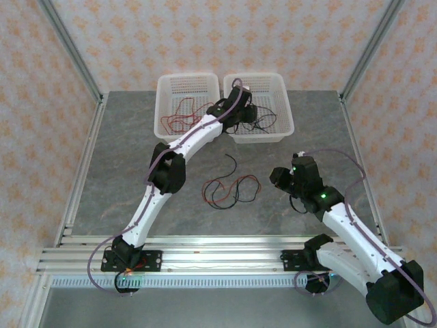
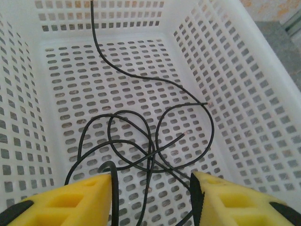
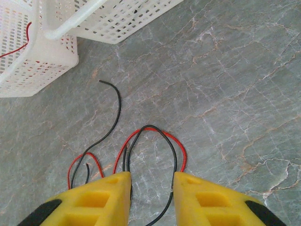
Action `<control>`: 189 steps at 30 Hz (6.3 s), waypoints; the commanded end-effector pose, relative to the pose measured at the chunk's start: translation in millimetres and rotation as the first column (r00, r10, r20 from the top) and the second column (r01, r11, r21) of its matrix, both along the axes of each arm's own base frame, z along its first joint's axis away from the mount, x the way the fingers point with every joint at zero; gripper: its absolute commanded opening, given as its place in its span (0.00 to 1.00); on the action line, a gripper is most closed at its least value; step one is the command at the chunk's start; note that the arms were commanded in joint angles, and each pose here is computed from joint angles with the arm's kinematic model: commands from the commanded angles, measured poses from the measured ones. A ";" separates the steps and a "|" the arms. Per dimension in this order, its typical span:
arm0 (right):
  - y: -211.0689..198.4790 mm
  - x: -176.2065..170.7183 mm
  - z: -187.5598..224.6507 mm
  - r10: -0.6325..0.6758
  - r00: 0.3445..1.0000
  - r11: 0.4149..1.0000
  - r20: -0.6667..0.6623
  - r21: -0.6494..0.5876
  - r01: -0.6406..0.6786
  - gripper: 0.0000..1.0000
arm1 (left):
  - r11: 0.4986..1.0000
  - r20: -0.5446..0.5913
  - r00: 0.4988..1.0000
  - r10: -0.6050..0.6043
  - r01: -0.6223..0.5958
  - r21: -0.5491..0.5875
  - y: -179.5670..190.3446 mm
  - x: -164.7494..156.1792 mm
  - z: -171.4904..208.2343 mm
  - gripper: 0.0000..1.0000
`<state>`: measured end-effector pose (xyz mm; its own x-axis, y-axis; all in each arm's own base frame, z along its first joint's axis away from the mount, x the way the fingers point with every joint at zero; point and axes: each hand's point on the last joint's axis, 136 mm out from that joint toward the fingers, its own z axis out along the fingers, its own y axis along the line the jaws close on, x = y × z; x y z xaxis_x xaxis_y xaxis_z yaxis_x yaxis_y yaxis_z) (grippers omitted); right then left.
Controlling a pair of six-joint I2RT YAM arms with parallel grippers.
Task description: Untangle the cables
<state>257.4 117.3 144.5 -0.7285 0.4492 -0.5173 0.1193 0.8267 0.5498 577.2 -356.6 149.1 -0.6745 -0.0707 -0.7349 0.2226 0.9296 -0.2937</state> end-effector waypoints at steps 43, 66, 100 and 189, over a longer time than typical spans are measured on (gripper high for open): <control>40.3 19.2 -74.7 0.267 0.940 0.861 -0.212 -0.386 -0.332 0.35 | 0.993 0.218 0.969 0.116 -0.114 -0.021 100.4 -195.0 175.5 0.51; 50.9 51.2 -118.3 0.289 0.893 0.772 -0.344 -0.467 -0.430 0.27 | 0.986 0.197 0.966 0.169 -0.163 -0.046 129.2 -220.8 160.6 0.51; 77.7 45.9 110.8 0.352 0.919 0.925 0.179 -0.216 -0.313 0.00 | 0.994 0.093 0.995 0.035 -0.025 -0.102 108.4 -253.8 79.9 0.49; -13.5 182.0 240.4 -0.089 0.868 0.950 0.489 -0.221 0.221 0.00 | 0.989 0.274 0.959 -0.073 0.105 -0.103 58.5 -268.9 52.7 0.56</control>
